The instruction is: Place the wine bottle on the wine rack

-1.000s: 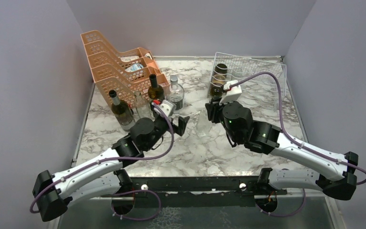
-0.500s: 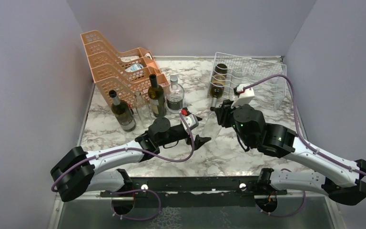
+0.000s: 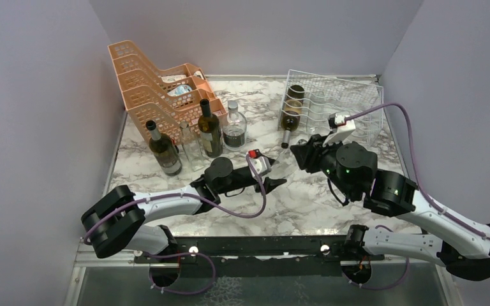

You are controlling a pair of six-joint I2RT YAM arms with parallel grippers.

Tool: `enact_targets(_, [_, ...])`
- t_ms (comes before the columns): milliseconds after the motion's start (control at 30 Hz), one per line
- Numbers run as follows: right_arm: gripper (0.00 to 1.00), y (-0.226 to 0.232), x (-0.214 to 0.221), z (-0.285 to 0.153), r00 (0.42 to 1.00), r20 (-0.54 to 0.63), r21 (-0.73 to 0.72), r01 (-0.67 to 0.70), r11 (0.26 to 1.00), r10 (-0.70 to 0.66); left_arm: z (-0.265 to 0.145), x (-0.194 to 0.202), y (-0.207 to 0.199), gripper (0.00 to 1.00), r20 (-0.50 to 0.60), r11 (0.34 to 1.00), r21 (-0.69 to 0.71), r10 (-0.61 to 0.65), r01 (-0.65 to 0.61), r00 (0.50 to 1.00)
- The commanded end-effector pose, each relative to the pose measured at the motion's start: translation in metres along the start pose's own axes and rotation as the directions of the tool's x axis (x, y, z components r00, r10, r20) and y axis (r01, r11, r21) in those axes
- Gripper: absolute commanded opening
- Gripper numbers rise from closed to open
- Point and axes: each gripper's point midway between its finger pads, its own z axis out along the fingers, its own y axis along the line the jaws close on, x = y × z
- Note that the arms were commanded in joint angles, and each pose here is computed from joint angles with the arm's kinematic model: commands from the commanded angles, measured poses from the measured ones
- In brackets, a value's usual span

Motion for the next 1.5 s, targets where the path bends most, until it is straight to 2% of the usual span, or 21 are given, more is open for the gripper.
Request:
enact_targets(0, [0.18,0.019,-0.026,-0.019,0.996,0.034,-0.122,-0.073,0.990,0.078,0.005,-0.036,0.008,0.49,0.126,0.990,-0.029,0.138,-0.135,0.982])
enact_targets(100, [0.25,0.019,-0.021,-0.025,0.998,-0.014,-0.134,-0.068,0.989,0.067,0.008,-0.048,0.013,0.30,0.145,0.975,-0.049,0.222,-0.217,0.964])
enact_targets(133, [0.29,0.022,-0.017,-0.029,0.997,-0.047,-0.152,-0.065,0.986,0.059,0.010,-0.053,0.015,0.25,0.153,0.969,-0.055,0.247,-0.241,0.957])
enact_targets(267, [0.62,0.011,0.002,-0.040,0.988,-0.157,-0.122,-0.037,0.992,0.017,0.016,-0.059,0.022,0.02,0.151,0.928,-0.071,0.373,-0.366,0.915])
enact_targets(300, [0.66,0.009,0.005,-0.044,0.984,-0.180,-0.120,-0.026,0.992,0.004,0.017,-0.061,0.023,0.00,0.151,0.910,-0.076,0.415,-0.408,0.897])
enact_targets(433, [0.72,-0.004,0.007,-0.058,0.973,-0.230,-0.091,0.010,0.996,-0.031,0.017,-0.068,0.028,0.00,0.144,0.807,-0.094,0.591,-0.583,0.794])
enact_targets(567, [0.74,-0.014,0.001,-0.068,0.967,-0.248,-0.070,0.047,0.996,-0.063,0.015,-0.076,0.031,0.00,0.130,0.635,-0.101,0.772,-0.766,0.622])
enact_targets(733, [0.76,-0.012,0.008,-0.067,0.951,-0.288,-0.087,0.095,0.992,-0.117,0.016,-0.085,0.032,0.00,0.107,0.459,-0.069,0.886,-0.886,0.451])
enact_targets(900, [0.77,-0.007,0.026,-0.053,0.927,-0.345,-0.078,0.126,0.989,-0.145,0.020,-0.103,0.033,0.00,0.109,0.349,-0.061,0.933,-0.935,0.342])
enact_targets(1000, [0.76,-0.009,0.034,-0.046,0.914,-0.376,-0.042,0.151,0.988,-0.155,0.019,-0.106,0.028,0.00,0.132,0.301,-0.047,0.947,-0.952,0.293])
enact_targets(1200, [0.77,-0.006,0.055,-0.035,0.883,-0.434,-0.036,0.178,0.983,-0.176,0.014,-0.104,0.023,0.00,0.143,0.237,-0.027,0.962,-0.971,0.231])
enact_targets(1467, [0.75,-0.001,0.084,-0.024,0.845,-0.508,-0.029,0.177,0.984,-0.167,0.009,-0.113,0.023,0.00,0.140,0.230,-0.048,0.965,-0.972,0.222])
